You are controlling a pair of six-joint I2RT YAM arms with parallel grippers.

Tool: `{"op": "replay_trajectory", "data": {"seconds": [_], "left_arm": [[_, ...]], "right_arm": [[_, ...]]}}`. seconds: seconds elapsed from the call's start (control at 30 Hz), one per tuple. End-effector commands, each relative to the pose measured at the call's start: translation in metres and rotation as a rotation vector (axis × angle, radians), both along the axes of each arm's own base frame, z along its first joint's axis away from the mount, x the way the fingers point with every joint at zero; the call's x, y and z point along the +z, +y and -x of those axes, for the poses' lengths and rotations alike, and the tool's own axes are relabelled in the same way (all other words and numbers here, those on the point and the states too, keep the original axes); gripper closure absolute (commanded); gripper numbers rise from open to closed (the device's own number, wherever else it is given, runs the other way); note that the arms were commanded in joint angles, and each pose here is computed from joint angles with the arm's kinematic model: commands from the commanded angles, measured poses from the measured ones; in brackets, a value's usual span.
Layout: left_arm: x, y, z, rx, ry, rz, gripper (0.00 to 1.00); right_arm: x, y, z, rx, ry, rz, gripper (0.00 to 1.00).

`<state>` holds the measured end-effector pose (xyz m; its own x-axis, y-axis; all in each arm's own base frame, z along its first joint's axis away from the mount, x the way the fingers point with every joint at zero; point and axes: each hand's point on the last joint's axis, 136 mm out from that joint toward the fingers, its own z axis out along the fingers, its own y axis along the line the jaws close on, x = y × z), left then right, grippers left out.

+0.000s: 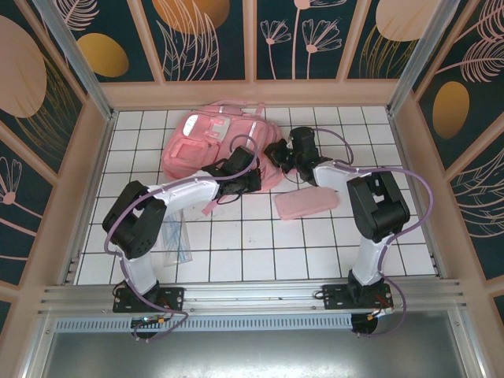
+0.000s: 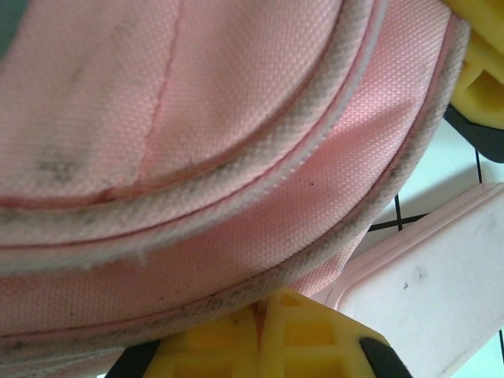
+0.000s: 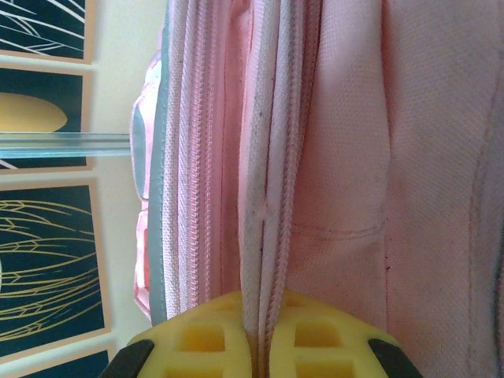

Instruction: Pack the student bag

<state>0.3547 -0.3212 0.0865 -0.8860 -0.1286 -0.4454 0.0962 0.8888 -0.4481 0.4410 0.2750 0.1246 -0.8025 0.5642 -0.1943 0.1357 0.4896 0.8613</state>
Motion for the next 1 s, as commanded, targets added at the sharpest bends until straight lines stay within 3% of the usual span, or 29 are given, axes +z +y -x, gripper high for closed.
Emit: {"op": "replay_trajectory", "data": {"seconds": [0.0,0.2,0.57,0.7,0.73,0.77,0.8,0.87,0.93,0.97], "left_arm": [[-0.001,0.007,0.018,-0.016,0.065,0.014,1.00],[-0.035,0.050,0.044,0.016,0.159,-0.112,1.00],[-0.010,0.187,0.001,0.261,0.040,-0.389,1.00],[0.003,0.184,-0.011,0.265,0.003,-0.355,0.99],[0.009,0.176,-0.014,0.252,-0.009,-0.315,0.86],[0.017,0.169,-0.017,0.236,-0.023,-0.276,0.69],[0.024,0.162,-0.019,0.222,-0.038,-0.244,0.58],[0.047,0.150,-0.025,0.203,-0.099,-0.174,0.43],[0.073,0.140,-0.032,0.188,-0.187,-0.129,0.30],[0.087,0.134,-0.036,0.173,-0.237,-0.109,0.25]], "right_arm": [[0.037,-0.007,-0.013,-0.054,-0.160,-0.007,1.00],[0.040,-0.018,-0.019,-0.090,-0.192,0.020,1.00],[0.055,-0.033,-0.022,-0.111,-0.225,0.044,1.00],[0.059,-0.021,-0.022,-0.052,-0.222,0.014,1.00],[0.061,-0.018,-0.021,-0.032,-0.222,0.007,1.00],[0.063,-0.015,-0.020,-0.013,-0.223,0.009,0.94],[0.064,-0.015,-0.019,0.002,-0.222,0.019,0.81],[0.064,-0.021,-0.017,0.022,-0.207,0.089,0.46],[0.060,-0.033,-0.013,0.028,-0.186,0.201,0.02],[0.058,-0.044,-0.012,0.013,-0.173,0.273,0.01]]}}
